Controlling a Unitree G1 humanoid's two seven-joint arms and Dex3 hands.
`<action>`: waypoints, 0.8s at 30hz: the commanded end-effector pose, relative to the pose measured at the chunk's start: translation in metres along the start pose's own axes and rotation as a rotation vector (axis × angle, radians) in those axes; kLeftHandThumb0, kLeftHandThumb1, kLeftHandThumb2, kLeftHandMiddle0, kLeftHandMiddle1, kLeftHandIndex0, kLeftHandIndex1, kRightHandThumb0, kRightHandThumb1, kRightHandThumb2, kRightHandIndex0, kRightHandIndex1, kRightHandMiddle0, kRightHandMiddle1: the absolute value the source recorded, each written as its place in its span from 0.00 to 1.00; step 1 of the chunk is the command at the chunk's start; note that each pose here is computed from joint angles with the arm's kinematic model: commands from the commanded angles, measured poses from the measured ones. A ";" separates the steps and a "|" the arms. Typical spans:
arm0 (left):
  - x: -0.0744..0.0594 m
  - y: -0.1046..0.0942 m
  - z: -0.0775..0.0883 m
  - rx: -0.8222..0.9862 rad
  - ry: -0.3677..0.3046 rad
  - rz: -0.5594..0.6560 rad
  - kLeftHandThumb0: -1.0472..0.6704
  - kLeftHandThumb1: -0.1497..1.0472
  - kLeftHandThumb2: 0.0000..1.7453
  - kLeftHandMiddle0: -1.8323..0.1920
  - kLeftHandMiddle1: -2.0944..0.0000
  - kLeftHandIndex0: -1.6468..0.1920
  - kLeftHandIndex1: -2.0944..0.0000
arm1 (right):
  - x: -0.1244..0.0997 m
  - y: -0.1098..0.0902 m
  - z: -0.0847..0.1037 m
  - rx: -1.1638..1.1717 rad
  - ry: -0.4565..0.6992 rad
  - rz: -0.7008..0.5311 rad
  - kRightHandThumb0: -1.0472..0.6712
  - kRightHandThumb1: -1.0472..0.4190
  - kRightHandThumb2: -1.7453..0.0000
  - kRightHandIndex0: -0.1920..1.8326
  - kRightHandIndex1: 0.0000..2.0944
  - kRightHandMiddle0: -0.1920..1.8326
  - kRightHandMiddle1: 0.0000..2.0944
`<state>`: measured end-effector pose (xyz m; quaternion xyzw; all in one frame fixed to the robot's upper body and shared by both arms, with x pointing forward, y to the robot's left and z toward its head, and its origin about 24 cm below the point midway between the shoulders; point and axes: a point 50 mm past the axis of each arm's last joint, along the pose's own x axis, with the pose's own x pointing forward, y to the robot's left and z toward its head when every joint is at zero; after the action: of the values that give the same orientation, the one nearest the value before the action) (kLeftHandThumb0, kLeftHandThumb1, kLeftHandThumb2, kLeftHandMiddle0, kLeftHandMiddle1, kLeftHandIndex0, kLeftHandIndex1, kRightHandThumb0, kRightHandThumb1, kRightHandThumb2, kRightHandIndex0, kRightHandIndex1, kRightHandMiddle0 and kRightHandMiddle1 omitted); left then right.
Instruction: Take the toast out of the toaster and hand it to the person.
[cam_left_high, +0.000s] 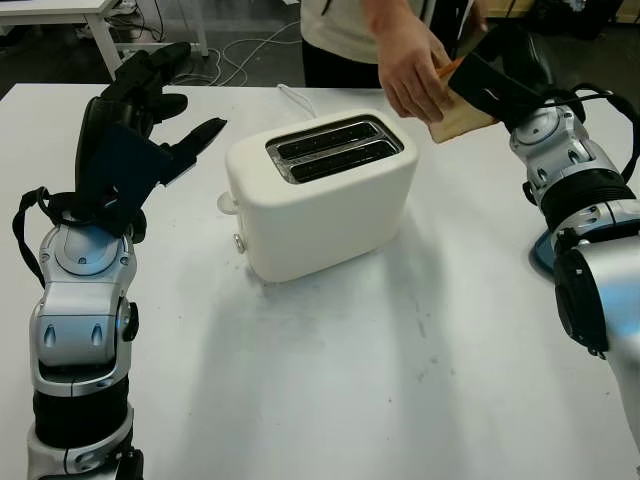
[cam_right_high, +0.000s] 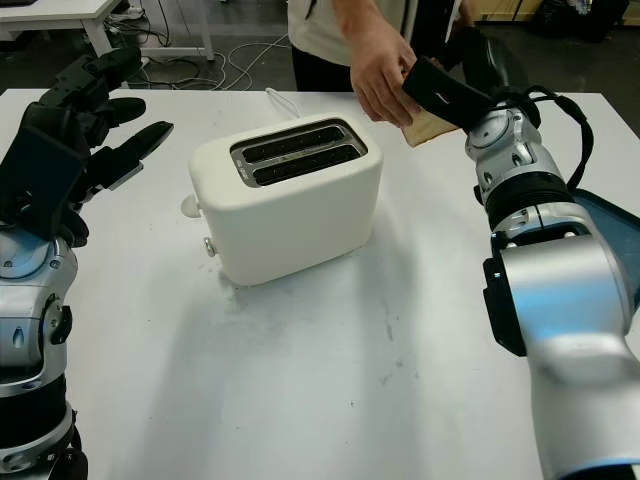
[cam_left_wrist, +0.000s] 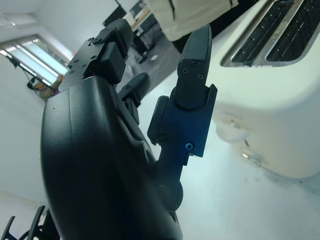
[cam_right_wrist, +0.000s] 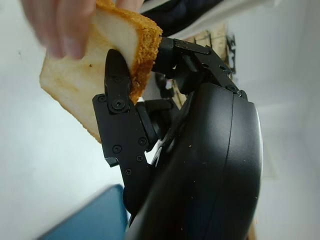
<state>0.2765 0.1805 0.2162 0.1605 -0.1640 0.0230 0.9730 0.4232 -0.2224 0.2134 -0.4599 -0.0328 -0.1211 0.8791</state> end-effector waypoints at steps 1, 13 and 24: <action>-0.002 0.002 -0.001 0.002 0.002 0.010 0.33 0.89 0.08 0.87 0.57 0.72 0.89 | 0.000 -0.002 -0.003 0.009 0.020 -0.010 0.45 0.09 0.84 0.41 0.83 0.36 0.70; -0.002 0.002 -0.001 0.016 -0.003 0.011 0.33 0.89 0.08 0.86 0.57 0.71 0.88 | -0.001 -0.001 -0.004 0.042 0.010 -0.015 0.46 0.09 0.84 0.39 0.83 0.38 0.64; -0.002 0.001 -0.001 -0.005 0.002 0.007 0.34 0.89 0.08 0.87 0.58 0.72 0.89 | -0.001 0.000 -0.003 0.198 -0.034 0.148 0.21 0.09 0.94 0.24 0.17 0.30 0.03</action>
<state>0.2765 0.1806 0.2162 0.1601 -0.1640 0.0233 0.9731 0.4233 -0.2239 0.2112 -0.3763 -0.0137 -0.0647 0.9241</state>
